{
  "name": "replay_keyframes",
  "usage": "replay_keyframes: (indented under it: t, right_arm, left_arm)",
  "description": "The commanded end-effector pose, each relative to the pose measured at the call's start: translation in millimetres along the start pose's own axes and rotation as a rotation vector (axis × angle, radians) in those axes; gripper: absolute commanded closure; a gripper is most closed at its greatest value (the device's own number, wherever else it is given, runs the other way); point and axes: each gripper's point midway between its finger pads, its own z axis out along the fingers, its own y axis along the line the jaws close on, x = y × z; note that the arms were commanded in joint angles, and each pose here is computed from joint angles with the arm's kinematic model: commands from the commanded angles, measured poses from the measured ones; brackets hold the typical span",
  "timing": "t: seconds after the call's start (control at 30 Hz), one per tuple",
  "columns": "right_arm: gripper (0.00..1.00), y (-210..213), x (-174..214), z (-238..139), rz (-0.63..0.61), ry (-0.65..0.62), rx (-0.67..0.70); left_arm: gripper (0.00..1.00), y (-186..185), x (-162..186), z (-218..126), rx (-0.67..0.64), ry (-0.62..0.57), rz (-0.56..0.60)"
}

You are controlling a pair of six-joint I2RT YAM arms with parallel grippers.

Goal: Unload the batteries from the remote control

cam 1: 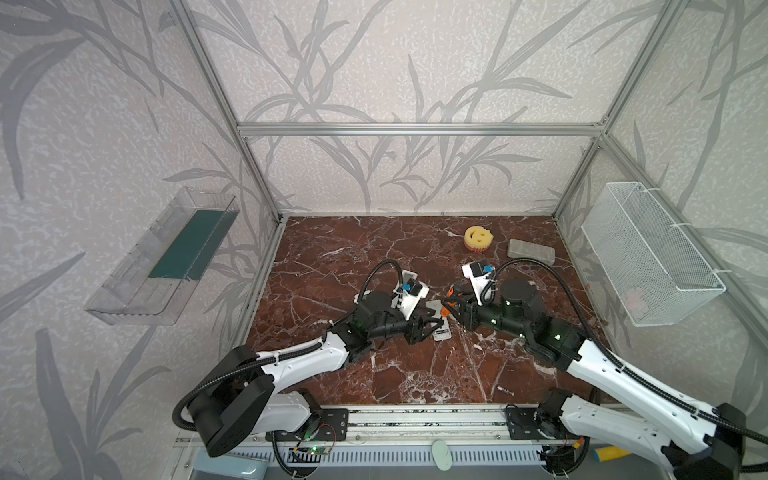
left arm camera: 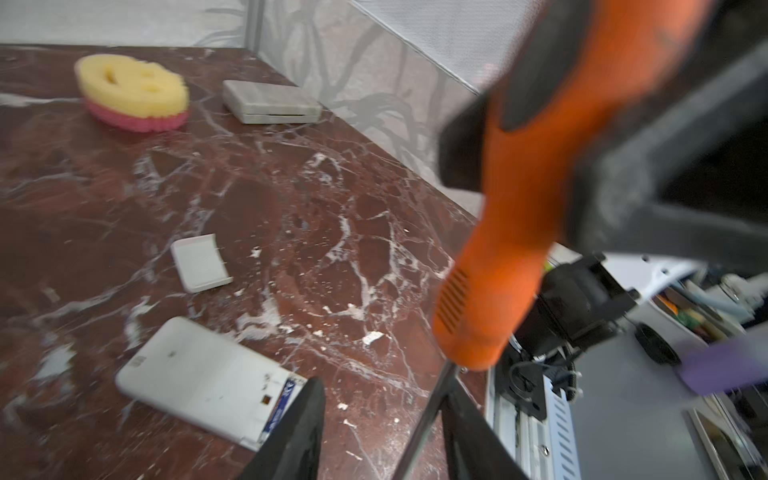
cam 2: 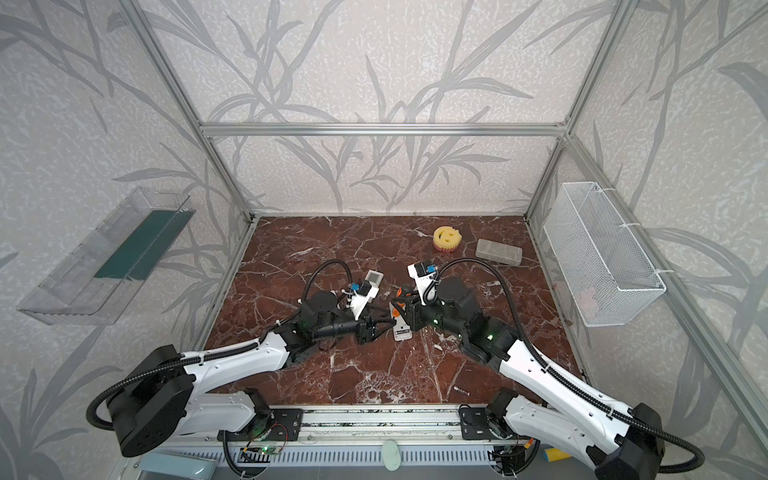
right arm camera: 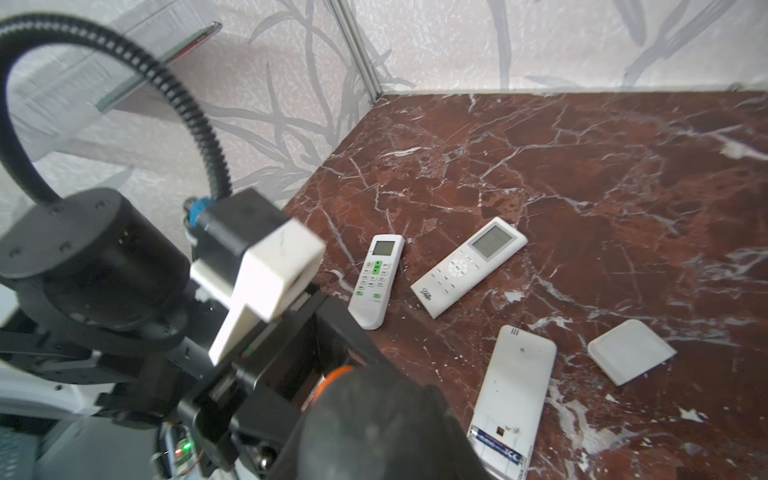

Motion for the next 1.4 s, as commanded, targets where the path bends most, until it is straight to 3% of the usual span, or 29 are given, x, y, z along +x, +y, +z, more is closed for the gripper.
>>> replay_keyframes:
  t: [0.0, 0.07, 0.2, 0.3, 0.4, 0.53, 0.7, 0.9, 1.03, 1.27, 1.37]
  right_arm:
    - [1.00, -18, -9, -1, -0.133, -0.127, 0.227]
    - [1.00, -10, -1, 8, -0.206, -0.133, 0.253]
    - [1.00, 2, 14, 31, -0.330, -0.106, 0.252]
    - [1.00, 3, 15, 37, -0.366, -0.084, 0.256]
    - [1.00, -3, 6, 29, -0.350, -0.104, 0.298]
    - [1.00, -20, -10, 16, -0.241, -0.095, 0.315]
    - [1.00, -37, -26, 4, -0.067, -0.031, 0.229]
    - [1.00, -19, -29, 5, -0.006, 0.135, 0.093]
    - [1.00, 0, -26, 7, 0.011, 0.213, 0.003]
    - [1.00, 11, -26, 2, 0.025, 0.228, -0.050]
    - [1.00, 14, -26, 0, 0.020, 0.237, -0.064]
  left_arm:
    - [0.52, 52, 1, -12, -0.257, 0.009, -0.243]
    - [0.53, 67, 12, -15, -0.339, 0.066, -0.299]
    - [0.54, 81, 27, -7, -0.378, 0.096, -0.396]
    - [0.53, 80, 27, 2, -0.320, 0.084, -0.445]
    - [0.53, 66, 23, 7, -0.222, 0.066, -0.405]
    - [0.53, 53, 23, -3, -0.168, 0.059, -0.271]
    - [0.51, 26, 7, -27, -0.100, -0.069, 0.083]
    - [0.50, 5, -4, -23, -0.072, -0.054, 0.408]
    - [0.48, -1, -9, -8, -0.061, -0.073, 0.490]
    - [0.48, -2, -9, 2, -0.055, -0.092, 0.480]
    - [0.55, -3, -7, 2, -0.052, -0.080, 0.485]
